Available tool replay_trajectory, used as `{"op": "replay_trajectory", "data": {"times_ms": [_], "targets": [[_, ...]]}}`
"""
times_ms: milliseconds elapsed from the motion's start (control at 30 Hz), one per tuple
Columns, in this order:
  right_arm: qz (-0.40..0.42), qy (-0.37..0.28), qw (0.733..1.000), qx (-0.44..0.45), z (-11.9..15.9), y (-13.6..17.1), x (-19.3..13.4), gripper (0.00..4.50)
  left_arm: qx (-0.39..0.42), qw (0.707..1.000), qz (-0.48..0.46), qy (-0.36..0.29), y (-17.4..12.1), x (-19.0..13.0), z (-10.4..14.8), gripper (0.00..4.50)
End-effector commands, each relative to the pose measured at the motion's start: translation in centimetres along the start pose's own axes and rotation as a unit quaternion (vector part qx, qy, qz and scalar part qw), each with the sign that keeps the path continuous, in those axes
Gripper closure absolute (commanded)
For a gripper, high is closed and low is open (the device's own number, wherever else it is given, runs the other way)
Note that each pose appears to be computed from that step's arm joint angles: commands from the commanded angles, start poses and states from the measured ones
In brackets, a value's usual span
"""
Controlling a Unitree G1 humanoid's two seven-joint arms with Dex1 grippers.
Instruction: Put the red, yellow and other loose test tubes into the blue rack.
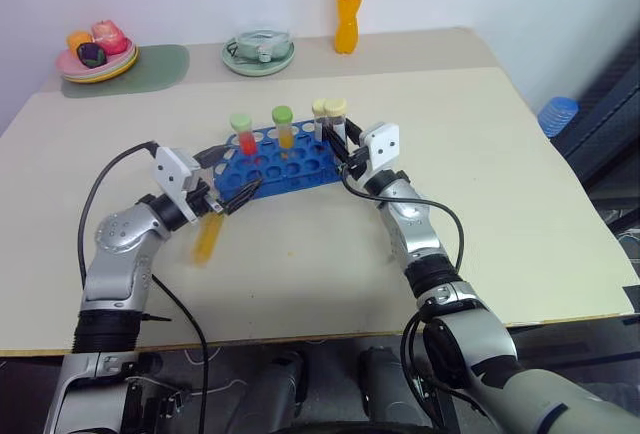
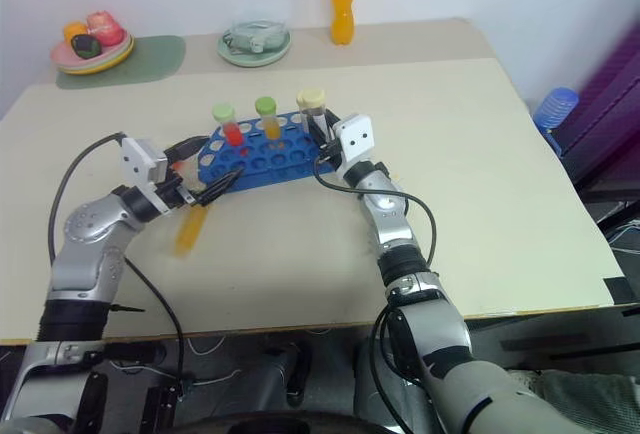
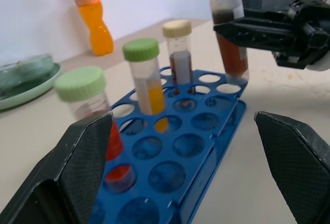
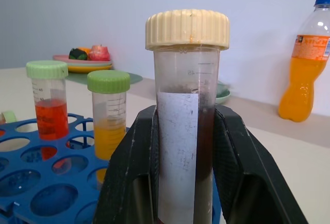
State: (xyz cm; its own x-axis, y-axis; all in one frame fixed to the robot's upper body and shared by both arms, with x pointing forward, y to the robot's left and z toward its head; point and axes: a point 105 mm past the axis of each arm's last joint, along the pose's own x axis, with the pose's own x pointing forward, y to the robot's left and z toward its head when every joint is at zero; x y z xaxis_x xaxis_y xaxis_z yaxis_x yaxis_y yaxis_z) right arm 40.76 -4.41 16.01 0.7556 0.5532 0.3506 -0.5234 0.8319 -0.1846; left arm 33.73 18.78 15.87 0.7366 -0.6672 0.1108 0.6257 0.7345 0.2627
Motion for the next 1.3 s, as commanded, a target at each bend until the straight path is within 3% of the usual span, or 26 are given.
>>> {"op": "replay_trajectory", "data": {"times_ms": [33, 467, 667, 900, 1300], "targets": [[0.014, -0.02, 1.0, 0.002, 0.8, 1.0, 1.0, 3.72, 0.021, 1.0, 0.011, -0.017, 0.4, -0.8, 1.3, 0.0], [0.027, -0.007, 0.999, 0.018, -0.2, 2.5, 2.1, 3.72, 0.02, 1.0, 0.022, -0.002, 0.5, -2.0, 1.0, 0.0], [0.016, -0.012, 0.997, 0.07, -0.9, 2.2, 1.4, 3.72, 0.013, 1.0, 0.023, -0.003, 0.2, -1.9, 0.9, 0.0], [-0.002, -0.023, 0.999, 0.022, -0.6, 1.3, 0.9, 0.35, -0.009, 0.999, 0.032, -0.01, 0.2, -1.9, 0.8, 0.0], [0.043, -0.042, 0.994, -0.096, 1.1, -0.3, -1.5, 0.35, -0.059, 0.995, 0.074, -0.035, 0.8, -2.8, 2.1, 0.0]]}}
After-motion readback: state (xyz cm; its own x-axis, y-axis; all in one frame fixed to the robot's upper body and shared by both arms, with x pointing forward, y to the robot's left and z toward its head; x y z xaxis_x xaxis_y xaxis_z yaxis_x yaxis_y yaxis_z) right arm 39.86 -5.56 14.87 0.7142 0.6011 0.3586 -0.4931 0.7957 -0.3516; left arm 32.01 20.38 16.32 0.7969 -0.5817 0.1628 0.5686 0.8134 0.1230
